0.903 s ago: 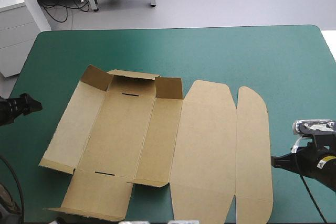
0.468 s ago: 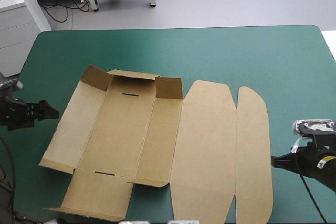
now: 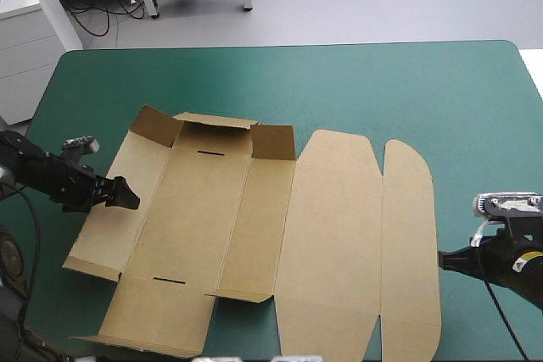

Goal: Fold the box

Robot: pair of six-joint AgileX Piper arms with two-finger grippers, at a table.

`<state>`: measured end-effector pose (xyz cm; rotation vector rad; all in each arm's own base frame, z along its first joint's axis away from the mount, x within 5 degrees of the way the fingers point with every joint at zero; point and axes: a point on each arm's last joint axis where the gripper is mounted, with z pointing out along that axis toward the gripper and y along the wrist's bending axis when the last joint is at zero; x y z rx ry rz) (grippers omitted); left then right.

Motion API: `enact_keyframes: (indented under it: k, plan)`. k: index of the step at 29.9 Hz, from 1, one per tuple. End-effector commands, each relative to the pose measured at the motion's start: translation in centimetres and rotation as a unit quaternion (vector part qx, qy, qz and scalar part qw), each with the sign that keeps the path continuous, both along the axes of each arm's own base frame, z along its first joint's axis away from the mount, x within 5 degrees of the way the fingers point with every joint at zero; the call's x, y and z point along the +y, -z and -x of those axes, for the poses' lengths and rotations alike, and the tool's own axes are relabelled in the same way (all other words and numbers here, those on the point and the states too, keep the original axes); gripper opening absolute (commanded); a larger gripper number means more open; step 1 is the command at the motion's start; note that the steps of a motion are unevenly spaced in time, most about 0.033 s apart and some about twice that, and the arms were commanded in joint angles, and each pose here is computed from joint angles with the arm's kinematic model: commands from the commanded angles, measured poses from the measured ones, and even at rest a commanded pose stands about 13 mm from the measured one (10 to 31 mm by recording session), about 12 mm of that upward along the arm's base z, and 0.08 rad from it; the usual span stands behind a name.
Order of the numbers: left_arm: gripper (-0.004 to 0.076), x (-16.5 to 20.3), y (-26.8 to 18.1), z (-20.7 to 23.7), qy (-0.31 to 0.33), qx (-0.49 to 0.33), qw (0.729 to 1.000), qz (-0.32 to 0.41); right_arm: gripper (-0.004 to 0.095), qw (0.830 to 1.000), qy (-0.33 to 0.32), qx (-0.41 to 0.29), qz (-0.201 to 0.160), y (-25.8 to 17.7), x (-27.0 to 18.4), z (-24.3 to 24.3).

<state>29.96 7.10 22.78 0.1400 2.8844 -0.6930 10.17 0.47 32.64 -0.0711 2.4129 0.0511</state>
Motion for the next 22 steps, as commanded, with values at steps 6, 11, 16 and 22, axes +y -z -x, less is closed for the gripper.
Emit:
enact_keyframes:
  k: [6,11,16,22]
  plan:
    - [0.0689,-2.1,-1.3,1.1,0.009,0.024,0.999,0.035,-0.0020,0.999,0.004,-0.036,0.000,-1.0,-0.1,-0.3]
    - [0.0682,-2.3,-2.5,1.6,0.010,0.004,1.000,0.029,-0.0020,1.000,0.003,-0.030,0.000,-1.0,-0.1,-0.2]
    - [0.0578,-2.4,-3.2,2.0,0.008,-0.005,1.000,0.021,-0.0020,0.999,0.004,-0.035,0.001,-1.0,-0.1,-0.3]
    - [0.0457,-2.4,-3.2,2.0,0.003,-0.002,1.000,0.022,-0.0020,0.999,0.005,-0.047,0.001,-1.2,-0.1,-0.4]
